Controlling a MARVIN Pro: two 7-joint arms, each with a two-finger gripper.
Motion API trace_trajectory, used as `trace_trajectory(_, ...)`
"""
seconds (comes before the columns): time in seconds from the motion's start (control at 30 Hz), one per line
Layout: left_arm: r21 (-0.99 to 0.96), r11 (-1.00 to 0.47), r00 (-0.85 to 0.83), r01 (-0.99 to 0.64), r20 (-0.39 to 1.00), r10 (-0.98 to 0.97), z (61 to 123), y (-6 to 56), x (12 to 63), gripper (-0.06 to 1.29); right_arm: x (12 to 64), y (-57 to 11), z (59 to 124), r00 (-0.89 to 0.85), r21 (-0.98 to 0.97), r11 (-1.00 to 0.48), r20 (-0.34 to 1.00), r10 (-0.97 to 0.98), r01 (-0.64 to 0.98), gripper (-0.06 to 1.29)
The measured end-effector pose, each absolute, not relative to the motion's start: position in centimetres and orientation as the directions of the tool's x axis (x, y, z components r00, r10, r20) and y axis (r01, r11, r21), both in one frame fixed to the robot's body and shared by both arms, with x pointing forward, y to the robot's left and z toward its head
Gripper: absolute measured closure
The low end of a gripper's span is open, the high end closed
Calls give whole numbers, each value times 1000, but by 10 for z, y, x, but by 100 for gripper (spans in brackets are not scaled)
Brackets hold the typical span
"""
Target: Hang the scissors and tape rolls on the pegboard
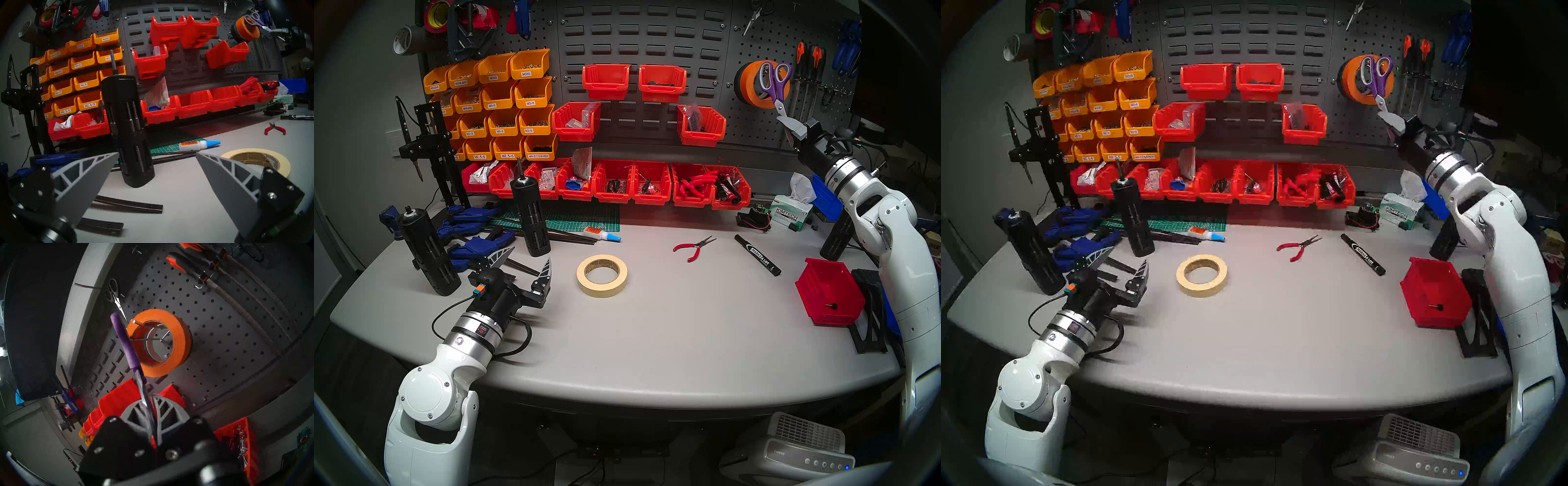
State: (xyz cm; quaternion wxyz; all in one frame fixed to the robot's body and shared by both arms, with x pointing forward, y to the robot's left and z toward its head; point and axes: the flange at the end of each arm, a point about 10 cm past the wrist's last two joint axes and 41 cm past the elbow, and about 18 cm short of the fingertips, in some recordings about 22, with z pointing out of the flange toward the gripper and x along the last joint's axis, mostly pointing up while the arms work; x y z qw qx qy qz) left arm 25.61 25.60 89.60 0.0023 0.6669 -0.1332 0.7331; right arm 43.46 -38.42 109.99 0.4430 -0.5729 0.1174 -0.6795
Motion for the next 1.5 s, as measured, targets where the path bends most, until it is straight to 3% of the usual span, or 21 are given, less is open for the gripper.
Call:
trace_trajectory(0.8, -192, -965, -111, -181, 978, -174, 896, 256, 256, 0, 443, -378, 1081, 155, -793, -345, 475, -866, 502, 126)
trace_trajectory(1.5, -192, -964, -110, -181, 978, -175, 896, 256, 256, 0, 446, -378, 1082, 165, -819, -280, 407, -898, 501, 126)
